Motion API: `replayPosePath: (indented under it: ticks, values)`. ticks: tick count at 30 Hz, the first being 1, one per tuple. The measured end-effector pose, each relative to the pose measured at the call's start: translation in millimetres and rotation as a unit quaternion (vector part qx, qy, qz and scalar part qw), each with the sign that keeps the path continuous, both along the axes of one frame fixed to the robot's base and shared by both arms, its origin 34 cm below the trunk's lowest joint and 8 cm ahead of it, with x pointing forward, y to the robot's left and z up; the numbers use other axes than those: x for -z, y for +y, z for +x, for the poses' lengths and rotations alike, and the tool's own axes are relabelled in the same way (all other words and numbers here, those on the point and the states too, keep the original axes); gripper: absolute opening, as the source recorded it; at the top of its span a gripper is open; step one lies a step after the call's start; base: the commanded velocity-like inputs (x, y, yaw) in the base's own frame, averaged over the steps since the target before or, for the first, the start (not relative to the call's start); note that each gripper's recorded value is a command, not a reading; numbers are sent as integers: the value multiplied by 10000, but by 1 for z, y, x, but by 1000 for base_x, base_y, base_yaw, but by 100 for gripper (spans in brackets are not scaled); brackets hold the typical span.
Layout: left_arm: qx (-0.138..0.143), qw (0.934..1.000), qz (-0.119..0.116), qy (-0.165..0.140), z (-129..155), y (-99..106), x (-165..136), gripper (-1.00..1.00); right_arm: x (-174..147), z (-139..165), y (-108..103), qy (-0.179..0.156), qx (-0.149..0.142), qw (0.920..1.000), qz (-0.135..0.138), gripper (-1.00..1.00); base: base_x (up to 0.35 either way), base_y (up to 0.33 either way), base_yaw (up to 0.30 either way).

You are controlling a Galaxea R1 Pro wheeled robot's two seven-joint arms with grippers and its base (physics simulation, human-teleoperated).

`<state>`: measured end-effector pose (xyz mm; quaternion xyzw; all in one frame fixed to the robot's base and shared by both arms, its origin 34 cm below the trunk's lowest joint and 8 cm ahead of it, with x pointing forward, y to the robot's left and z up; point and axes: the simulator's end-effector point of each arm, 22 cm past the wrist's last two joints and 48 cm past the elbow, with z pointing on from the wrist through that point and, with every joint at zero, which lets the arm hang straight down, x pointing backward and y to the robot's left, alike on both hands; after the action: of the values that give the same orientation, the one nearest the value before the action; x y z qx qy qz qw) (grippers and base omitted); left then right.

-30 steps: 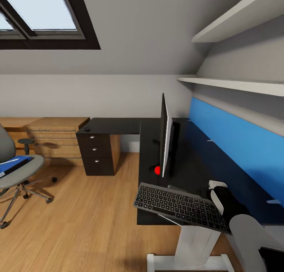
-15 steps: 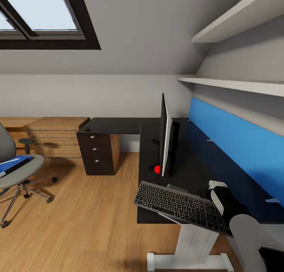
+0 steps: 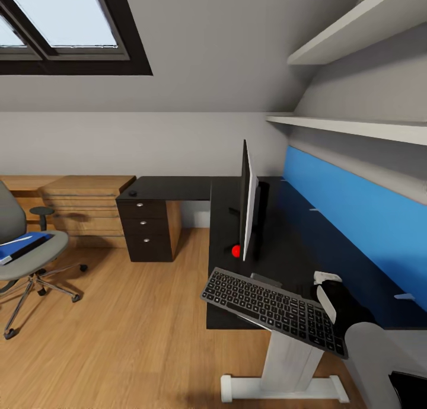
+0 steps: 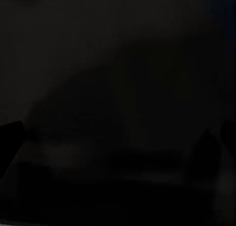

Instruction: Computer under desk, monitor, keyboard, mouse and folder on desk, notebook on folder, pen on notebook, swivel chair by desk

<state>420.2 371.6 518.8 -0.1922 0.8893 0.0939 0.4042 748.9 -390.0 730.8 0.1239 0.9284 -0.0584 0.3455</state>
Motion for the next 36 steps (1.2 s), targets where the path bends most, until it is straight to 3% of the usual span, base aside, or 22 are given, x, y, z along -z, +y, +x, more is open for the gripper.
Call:
replayPosePath:
  ticks: [36]
  values:
    - [0,10000,-4,5,0,0,0,100,0,-1,0,20,-3,10000,3,100,-17,15,0]
